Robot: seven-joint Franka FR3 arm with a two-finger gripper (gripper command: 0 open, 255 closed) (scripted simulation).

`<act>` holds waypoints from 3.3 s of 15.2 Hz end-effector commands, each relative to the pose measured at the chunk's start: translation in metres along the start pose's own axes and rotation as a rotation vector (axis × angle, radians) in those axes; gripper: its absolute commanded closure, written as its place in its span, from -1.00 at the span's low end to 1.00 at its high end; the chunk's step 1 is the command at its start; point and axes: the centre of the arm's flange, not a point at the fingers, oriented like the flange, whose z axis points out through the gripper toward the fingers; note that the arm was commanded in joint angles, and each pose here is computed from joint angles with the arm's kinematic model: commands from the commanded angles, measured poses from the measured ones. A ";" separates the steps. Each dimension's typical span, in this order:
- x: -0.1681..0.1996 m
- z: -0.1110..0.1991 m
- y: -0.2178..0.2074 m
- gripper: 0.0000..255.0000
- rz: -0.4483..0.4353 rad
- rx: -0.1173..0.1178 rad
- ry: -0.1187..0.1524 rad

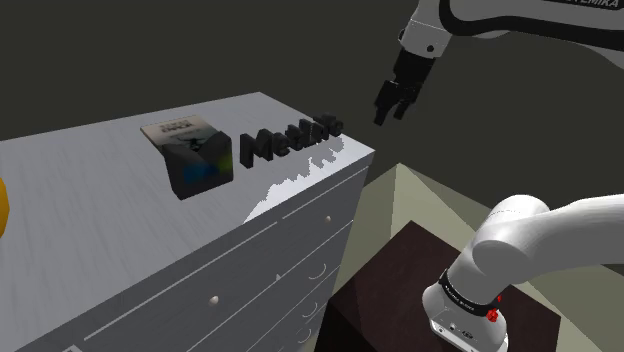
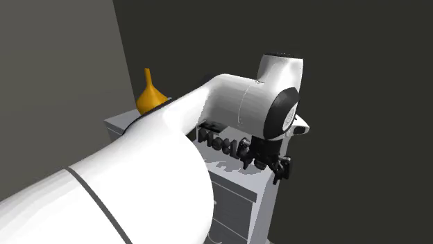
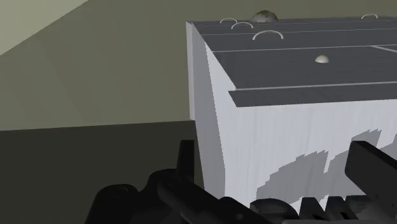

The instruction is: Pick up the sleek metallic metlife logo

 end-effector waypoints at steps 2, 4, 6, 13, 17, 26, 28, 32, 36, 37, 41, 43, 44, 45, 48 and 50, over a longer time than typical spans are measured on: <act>-0.004 0.000 -0.014 -1.00 0.062 -0.008 0.003; -0.010 0.001 -0.042 -1.00 0.185 -0.025 0.010; -0.013 0.003 -0.072 -1.00 0.309 -0.042 0.017; 0.007 0.012 -0.171 -1.00 0.740 -0.102 0.040; 0.036 0.019 -0.220 -1.00 0.987 -0.136 0.054; 0.132 0.037 -0.293 -1.00 1.506 -0.207 0.082; 0.131 0.048 -0.292 -1.00 1.506 -0.207 0.082; 0.129 0.069 -0.290 -1.00 1.506 -0.207 0.082; 0.127 0.078 -0.290 1.00 1.506 -0.207 0.082; 0.127 0.078 -0.290 1.00 1.506 -0.207 0.082; 0.127 0.078 -0.290 1.00 1.506 -0.207 0.082; 0.127 0.078 -0.290 1.00 1.506 -0.207 0.082; 0.127 0.078 -0.290 1.00 1.506 -0.207 0.082; 0.128 0.077 -0.290 1.00 1.506 -0.207 0.082; 0.129 0.061 -0.291 1.00 1.506 -0.207 0.082; 0.131 0.051 -0.292 1.00 1.506 -0.207 0.082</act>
